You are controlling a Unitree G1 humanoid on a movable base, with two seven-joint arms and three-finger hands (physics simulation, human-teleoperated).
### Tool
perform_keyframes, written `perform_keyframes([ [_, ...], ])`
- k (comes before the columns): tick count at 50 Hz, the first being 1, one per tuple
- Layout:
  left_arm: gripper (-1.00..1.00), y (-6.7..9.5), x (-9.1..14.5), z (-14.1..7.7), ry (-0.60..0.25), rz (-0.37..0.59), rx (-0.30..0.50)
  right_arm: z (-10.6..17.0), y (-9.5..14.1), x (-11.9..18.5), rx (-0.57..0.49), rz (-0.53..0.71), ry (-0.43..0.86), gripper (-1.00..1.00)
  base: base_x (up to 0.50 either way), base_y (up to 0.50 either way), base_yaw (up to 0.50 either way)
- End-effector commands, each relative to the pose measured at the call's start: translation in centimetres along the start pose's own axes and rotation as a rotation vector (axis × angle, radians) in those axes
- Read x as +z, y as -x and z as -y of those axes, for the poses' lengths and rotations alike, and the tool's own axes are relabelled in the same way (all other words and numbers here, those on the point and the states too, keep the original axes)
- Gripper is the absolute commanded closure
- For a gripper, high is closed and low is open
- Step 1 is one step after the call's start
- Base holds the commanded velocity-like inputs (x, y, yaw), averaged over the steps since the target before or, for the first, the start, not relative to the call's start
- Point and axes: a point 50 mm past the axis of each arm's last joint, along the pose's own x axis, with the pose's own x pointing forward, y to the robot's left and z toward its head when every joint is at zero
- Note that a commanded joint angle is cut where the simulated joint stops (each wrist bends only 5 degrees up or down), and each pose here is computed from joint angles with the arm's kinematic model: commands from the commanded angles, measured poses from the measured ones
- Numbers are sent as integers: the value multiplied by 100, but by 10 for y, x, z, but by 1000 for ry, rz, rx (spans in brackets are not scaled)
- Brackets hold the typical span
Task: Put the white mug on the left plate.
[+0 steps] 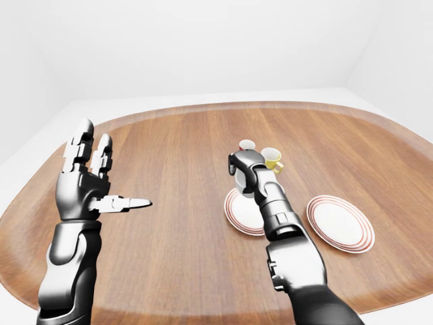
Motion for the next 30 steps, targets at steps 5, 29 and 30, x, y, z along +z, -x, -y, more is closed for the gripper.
perform_keyframes([
  [5, -97, 1, -1, 1, 1, -4, -1, -31, -5, -2, 137, -50, -118, 100, 0, 0, 0],
  [29, -97, 2, -2, 1, 2, -10, -3, -30, -3, -8, 251, -45, -209, 100, 0, 0, 0],
  [30, -97, 2, -2, 1, 2, -10, -3, -30, -3, -8, 251, -46, -208, 100, 0, 0, 0],
])
